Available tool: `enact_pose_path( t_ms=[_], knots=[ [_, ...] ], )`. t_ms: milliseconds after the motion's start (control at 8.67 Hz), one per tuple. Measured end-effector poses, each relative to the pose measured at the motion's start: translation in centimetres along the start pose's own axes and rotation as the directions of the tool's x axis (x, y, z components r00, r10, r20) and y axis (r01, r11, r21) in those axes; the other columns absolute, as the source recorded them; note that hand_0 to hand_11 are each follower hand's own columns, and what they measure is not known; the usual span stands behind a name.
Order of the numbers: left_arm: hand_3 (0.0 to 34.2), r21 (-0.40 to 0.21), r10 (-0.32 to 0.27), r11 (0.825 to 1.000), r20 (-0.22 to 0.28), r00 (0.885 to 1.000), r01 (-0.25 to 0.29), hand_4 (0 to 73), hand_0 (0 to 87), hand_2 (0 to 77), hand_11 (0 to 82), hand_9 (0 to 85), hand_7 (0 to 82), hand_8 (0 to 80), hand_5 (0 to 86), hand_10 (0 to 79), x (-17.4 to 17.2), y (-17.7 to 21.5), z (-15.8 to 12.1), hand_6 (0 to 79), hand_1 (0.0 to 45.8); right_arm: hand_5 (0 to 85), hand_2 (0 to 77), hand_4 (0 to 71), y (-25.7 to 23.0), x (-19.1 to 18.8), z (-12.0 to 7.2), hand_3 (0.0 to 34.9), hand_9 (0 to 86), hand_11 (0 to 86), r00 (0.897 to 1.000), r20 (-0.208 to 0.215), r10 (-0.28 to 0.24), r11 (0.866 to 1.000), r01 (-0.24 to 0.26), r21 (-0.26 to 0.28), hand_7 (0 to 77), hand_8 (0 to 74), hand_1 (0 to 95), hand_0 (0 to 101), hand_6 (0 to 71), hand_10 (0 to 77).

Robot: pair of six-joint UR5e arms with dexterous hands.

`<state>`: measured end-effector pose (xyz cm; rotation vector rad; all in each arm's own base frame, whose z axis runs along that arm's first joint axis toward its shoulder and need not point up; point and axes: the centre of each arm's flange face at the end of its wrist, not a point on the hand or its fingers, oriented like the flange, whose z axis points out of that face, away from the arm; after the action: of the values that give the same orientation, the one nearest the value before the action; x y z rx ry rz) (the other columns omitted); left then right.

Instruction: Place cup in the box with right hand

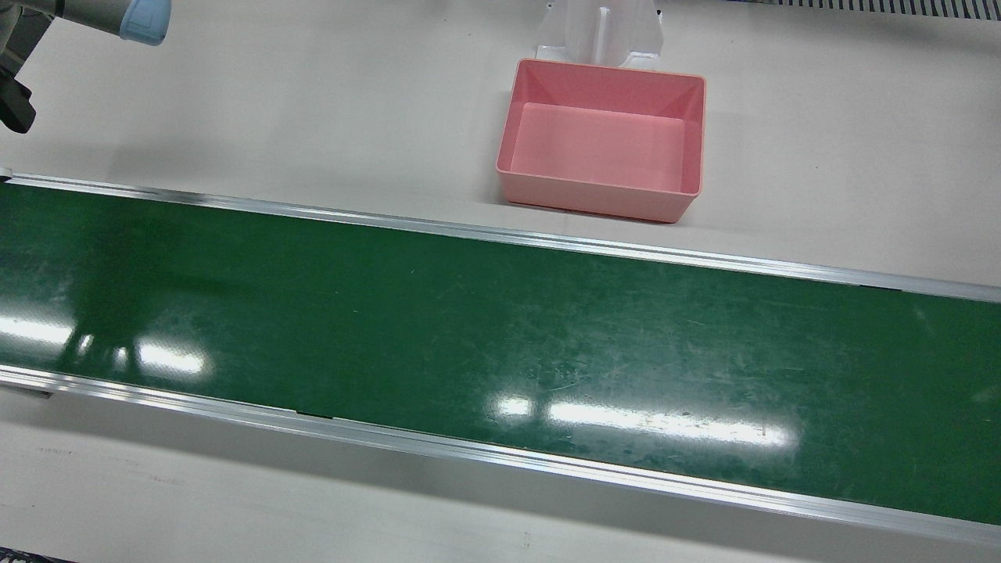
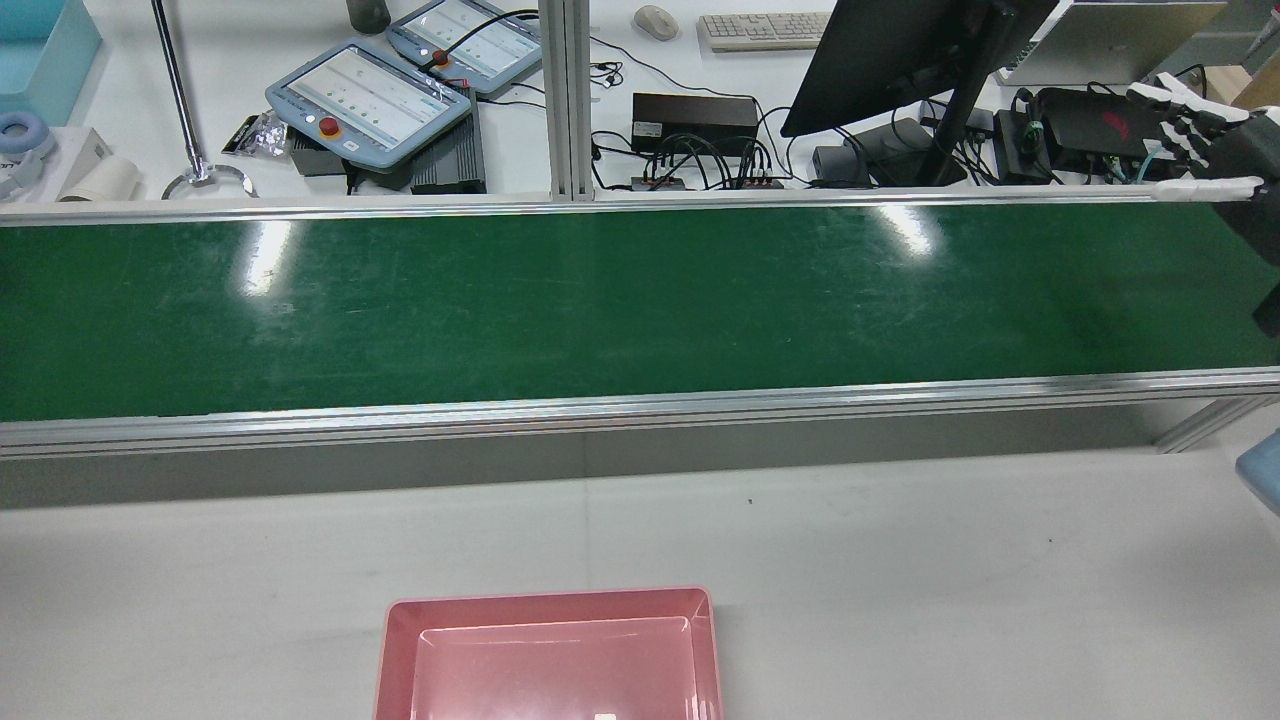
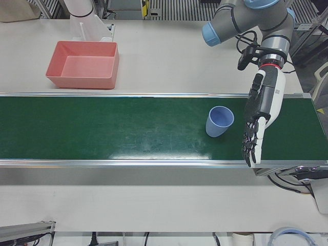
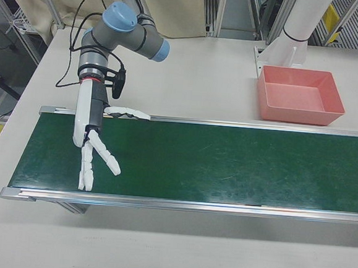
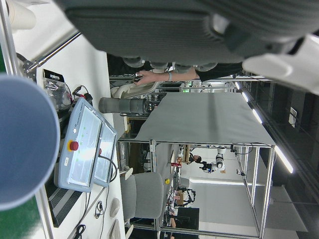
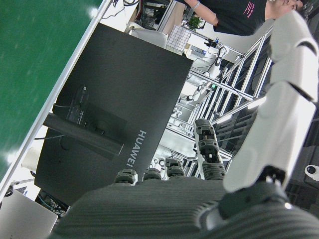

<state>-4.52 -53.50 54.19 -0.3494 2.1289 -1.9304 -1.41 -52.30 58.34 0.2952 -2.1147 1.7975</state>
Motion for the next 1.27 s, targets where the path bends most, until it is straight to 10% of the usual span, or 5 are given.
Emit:
enact_pose_path(
  t_ms=[115, 231, 1269],
  knots=[
    [0.0, 0.000, 0.000, 1.000, 0.000, 1.000, 0.000, 1.1, 0.0, 0.5, 0.0, 0.0, 0.5, 0.0, 0.5, 0.0, 0.0, 0.0, 0.0, 0.0, 0.5, 3.8, 16.9, 2.7, 0.6, 1.1, 0.6, 2.1, 2.7, 3.3, 1.000, -0.012, 0.005, 1.000, -0.005, -0.025, 8.2, 0.5, 13.6, 45, 3.3, 1.6],
    [0.0, 0.000, 0.000, 1.000, 0.000, 1.000, 0.000, 1.1, 0.0, 0.5, 0.0, 0.0, 0.5, 0.0, 0.0, 0.0, 0.0, 0.0, 0.0, 0.5, 0.5, 3.8, 11.4, 8.7, 1.7, 2.3, 1.4, 0.3, 2.7, 4.4, 1.000, -0.025, 0.011, 0.999, -0.012, -0.053, 7.1, 0.5, 4.4, 46, 3.3, 1.6],
    [0.0, -0.004, 0.001, 1.000, 0.000, 1.000, -0.001, 1.1, 0.0, 0.5, 0.0, 0.0, 0.5, 0.0, 0.5, 0.0, 0.0, 0.3, 0.0, 0.0, 0.5, 1.6, 2.7, 14.2, 1.6, 4.4, 2.8, 0.0, 2.7, 4.4, 0.998, -0.050, 0.027, 0.998, -0.030, -0.054, 11.4, 0.5, 6.5, 43, 3.3, 1.6]
  ],
)
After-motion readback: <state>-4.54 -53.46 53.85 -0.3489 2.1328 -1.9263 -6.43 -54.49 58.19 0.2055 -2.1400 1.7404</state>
